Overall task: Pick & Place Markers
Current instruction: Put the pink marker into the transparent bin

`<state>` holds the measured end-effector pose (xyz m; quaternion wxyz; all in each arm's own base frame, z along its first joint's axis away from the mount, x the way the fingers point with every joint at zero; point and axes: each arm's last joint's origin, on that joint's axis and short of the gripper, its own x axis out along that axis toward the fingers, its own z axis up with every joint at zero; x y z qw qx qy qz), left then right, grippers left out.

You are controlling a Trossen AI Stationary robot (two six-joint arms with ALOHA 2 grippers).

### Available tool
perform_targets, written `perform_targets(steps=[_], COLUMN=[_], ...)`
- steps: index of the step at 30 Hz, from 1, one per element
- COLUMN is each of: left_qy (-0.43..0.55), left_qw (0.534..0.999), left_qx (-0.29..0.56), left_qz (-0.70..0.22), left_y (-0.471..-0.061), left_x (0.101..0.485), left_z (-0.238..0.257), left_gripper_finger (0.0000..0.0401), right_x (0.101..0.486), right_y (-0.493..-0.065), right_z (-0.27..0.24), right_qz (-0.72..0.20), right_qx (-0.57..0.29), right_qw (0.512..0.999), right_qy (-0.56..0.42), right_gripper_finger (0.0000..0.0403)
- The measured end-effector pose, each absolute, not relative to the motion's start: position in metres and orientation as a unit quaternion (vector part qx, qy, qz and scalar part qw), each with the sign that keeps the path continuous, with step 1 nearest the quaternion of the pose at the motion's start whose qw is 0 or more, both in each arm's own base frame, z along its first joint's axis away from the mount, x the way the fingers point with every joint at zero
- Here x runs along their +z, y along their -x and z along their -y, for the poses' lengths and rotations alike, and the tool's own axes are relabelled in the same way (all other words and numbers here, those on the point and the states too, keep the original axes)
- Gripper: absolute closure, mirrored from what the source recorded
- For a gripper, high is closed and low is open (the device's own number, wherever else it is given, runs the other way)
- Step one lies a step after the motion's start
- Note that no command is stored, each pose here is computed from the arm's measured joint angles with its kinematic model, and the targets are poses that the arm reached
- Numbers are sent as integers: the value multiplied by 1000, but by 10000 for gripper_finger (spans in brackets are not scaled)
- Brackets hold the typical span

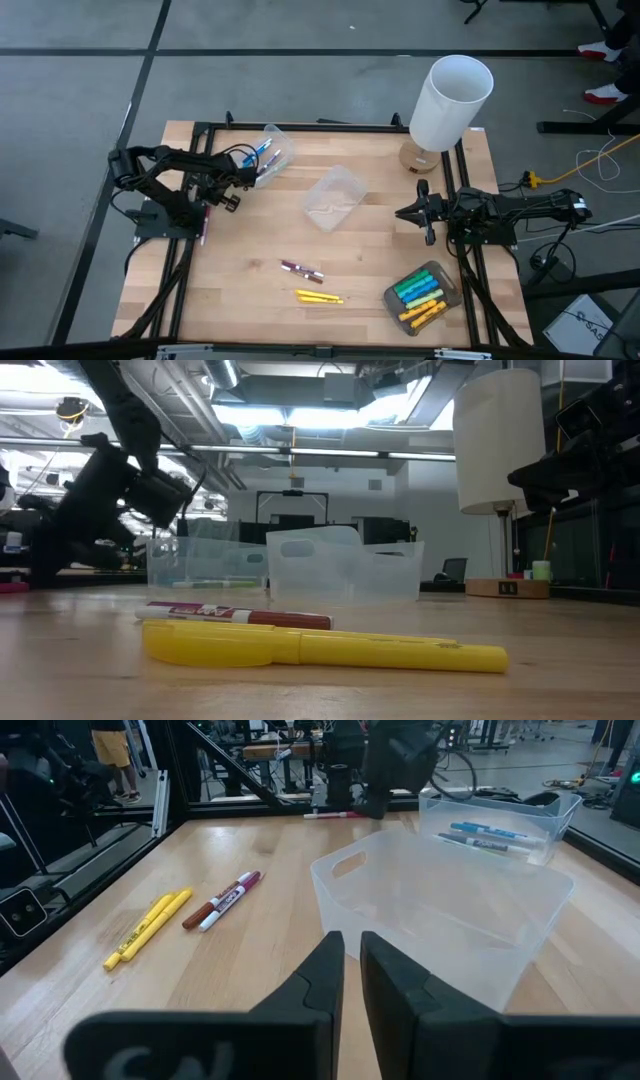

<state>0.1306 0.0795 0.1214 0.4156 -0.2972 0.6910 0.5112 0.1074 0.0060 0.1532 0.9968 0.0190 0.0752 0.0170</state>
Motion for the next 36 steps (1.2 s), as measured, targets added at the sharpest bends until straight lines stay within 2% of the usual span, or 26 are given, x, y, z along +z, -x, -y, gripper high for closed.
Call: perform_targets(steps=[14, 36], left_qy=[310, 381], left_qw=[418, 434], left_qx=[503, 431], left_qz=[-690, -693], left_y=[-131, -158], left_x=[115, 124], left_z=[-70, -41], left_gripper_finger=[400, 400], right_x=[153, 153], right_y=[-107, -107], right_z=[-6, -6], right_qz=[-75, -75], right_qx=[17, 17], right_qw=[997, 997], right_qy=[-19, -19], right_gripper_finger=[363, 363])
